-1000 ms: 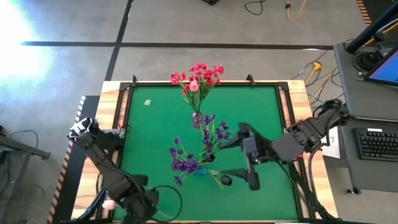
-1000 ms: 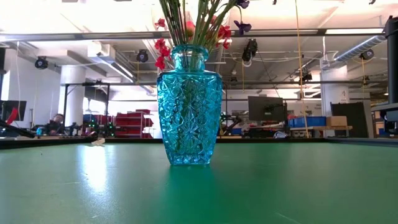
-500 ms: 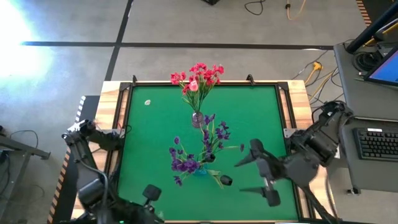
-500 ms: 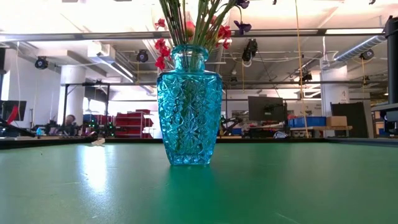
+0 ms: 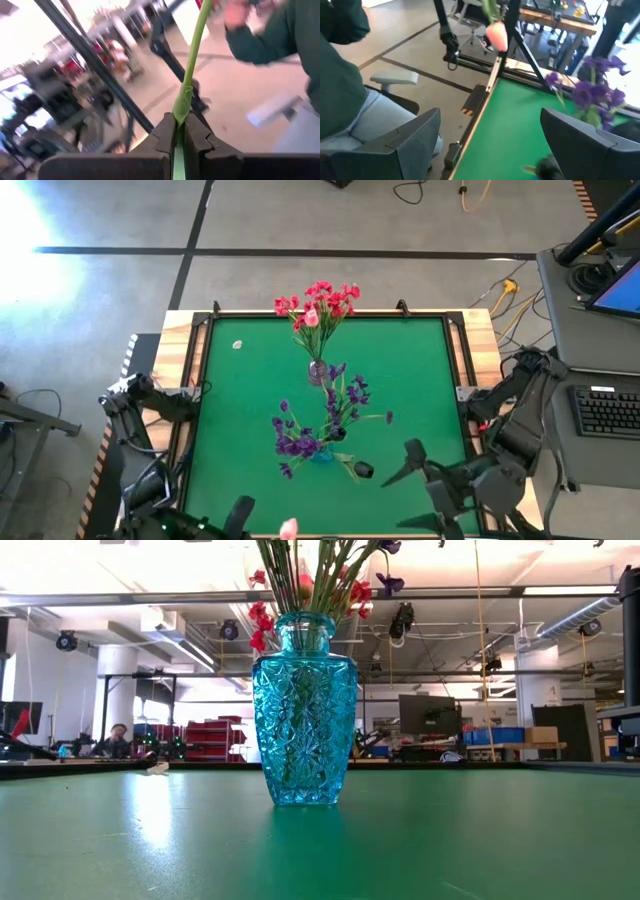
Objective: Sort flowers into vase by color
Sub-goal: Put the pink tulip into the purple vase
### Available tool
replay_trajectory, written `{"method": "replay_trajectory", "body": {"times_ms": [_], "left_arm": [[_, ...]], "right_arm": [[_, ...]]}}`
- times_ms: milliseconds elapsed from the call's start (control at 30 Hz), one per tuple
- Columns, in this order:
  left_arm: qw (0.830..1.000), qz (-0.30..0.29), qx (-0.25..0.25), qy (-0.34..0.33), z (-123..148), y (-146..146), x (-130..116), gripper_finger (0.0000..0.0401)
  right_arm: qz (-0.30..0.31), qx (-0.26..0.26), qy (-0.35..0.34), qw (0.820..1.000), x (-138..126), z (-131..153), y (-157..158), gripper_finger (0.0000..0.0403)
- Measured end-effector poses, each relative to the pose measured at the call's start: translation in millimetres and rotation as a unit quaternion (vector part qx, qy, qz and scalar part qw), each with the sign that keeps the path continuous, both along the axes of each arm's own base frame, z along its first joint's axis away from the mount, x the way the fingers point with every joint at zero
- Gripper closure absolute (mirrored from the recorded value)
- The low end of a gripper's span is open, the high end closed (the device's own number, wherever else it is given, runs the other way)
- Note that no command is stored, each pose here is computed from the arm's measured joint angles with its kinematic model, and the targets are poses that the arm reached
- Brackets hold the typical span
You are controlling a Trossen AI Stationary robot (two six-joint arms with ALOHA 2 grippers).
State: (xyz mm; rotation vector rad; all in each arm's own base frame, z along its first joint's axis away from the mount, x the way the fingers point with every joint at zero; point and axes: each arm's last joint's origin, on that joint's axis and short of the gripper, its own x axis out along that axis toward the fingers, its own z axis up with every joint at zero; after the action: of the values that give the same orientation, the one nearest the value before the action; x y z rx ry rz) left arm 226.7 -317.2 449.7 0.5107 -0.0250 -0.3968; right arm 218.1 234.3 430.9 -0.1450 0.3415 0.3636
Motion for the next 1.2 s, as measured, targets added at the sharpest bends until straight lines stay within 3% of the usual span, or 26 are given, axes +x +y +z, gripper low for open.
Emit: {"method": "replay_trajectory", "body": {"times_ms": [167,367,500,633,700,900,1200], "left_arm": [[0.997,0.0,0.004,-0.08,8.8,-7.5,5.2,0.0401],[0.996,0.022,0.033,-0.083,-0.4,-12.1,13.7,0.0401],[0.991,0.116,0.027,-0.061,-10.5,-13.6,19.8,0.0401],[0.967,0.25,0.028,-0.043,-26.7,-16.2,28.6,0.0401],[0.956,0.287,0.046,-0.037,-37.9,-20.6,33.9,0.0401],[0.943,0.326,0.067,-0.032,-50.1,-25.3,39.0,0.0401],[0.937,0.348,0.002,-0.029,-50.1,-20.5,43.9,0.0401]], "right_arm": [[0.008,-0.013,-0.025,1.0,2.6,-12.9,11.1,0.0067],[-0.061,-0.08,-0.06,0.993,7.1,-27.8,19.5,0.0067],[-0.079,-0.135,-0.132,0.979,17.7,-24.9,31.4,0.0067],[-0.06,-0.186,-0.191,0.962,36.5,-31.2,46.7,0.0067],[-0.062,-0.203,-0.216,0.953,44.6,-34.5,52.7,0.0067],[-0.075,-0.21,-0.276,0.935,69.4,-37.3,53.3,0.0067],[-0.023,-0.123,-0.331,0.935,97.6,-34.7,36.4,0.0071]]}}
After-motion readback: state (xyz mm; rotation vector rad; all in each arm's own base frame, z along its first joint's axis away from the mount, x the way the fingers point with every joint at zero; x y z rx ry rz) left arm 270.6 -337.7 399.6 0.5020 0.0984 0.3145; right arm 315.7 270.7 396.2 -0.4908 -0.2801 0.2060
